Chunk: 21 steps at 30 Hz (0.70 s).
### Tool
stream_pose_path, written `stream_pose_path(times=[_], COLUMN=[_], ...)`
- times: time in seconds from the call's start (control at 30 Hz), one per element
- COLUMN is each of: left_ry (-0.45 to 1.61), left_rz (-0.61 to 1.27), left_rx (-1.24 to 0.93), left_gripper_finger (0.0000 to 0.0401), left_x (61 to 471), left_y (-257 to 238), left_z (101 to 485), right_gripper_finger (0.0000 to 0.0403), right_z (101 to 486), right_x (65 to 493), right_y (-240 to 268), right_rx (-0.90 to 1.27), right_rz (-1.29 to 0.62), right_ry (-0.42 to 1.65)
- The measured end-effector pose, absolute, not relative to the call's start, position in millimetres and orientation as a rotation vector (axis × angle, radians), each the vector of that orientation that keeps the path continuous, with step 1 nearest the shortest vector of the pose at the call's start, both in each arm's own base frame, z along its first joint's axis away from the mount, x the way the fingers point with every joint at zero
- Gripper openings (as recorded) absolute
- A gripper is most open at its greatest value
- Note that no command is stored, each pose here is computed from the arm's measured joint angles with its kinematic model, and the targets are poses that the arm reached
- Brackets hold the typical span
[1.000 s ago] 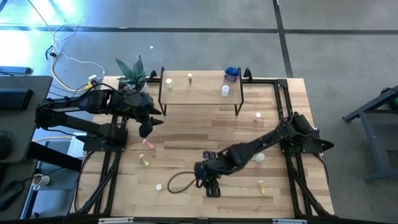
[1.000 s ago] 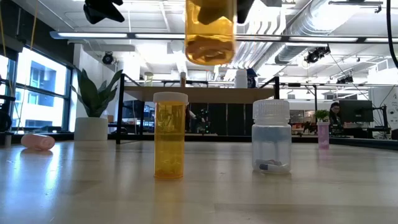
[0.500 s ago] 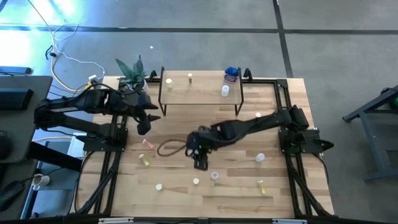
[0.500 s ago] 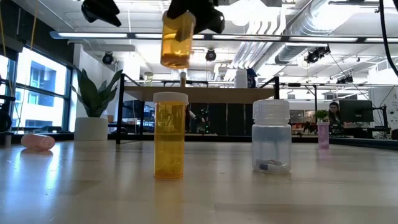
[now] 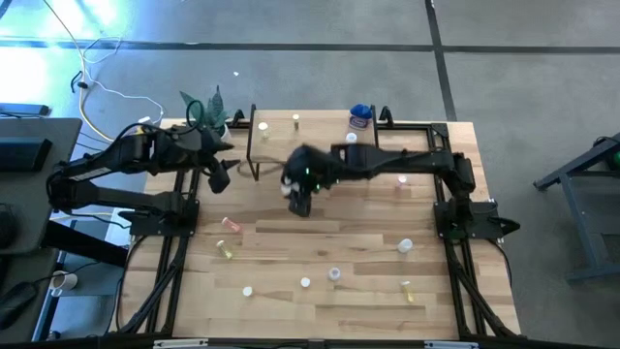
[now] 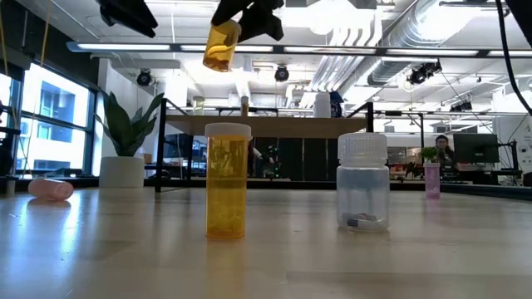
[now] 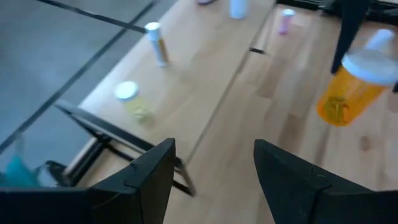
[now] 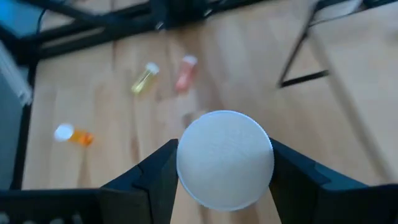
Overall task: Pick and place medicine bottles onto shelf by color
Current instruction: Put the large orange pill bottle on the shelf
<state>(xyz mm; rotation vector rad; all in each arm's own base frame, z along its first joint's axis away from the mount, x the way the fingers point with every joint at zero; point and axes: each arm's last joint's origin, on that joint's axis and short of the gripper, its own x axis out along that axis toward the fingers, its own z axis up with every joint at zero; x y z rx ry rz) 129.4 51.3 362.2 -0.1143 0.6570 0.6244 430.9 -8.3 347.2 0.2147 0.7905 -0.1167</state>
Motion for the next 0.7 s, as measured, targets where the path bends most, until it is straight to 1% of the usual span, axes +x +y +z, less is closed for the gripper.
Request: stream_pose_path(times=[0.13,0.33,0.53,0.7], left_ry=[0.646,0.565,0.475,0.441], left_rz=[0.694,0.756,0.832,0.873], left_rx=[-0.102,-0.11,-0.079,-0.059], left_gripper_finger=[0.0209,0.0209,0.0209,0.0209], left_x=[127.5,127.7,129.5,132.4], left_y=[57.8,67.6,79.4,88.9], left_z=[363.4,369.8,377.8,380.7], right_gripper_finger=[0.0194,0.0194,0.0194,0.0194], right_z=[359.8,377.6,388.5,396.7], right_x=[428.6,420.2,405.6,391.7], right_y=[-40.6,-88.0,-128.7,-158.5], right_rx=[0.209,0.2,0.22,0.228], right_rz=[-0.17,-0.252,-0.341,-0.408], right_ry=[0.746,0.684,0.669,0.656])
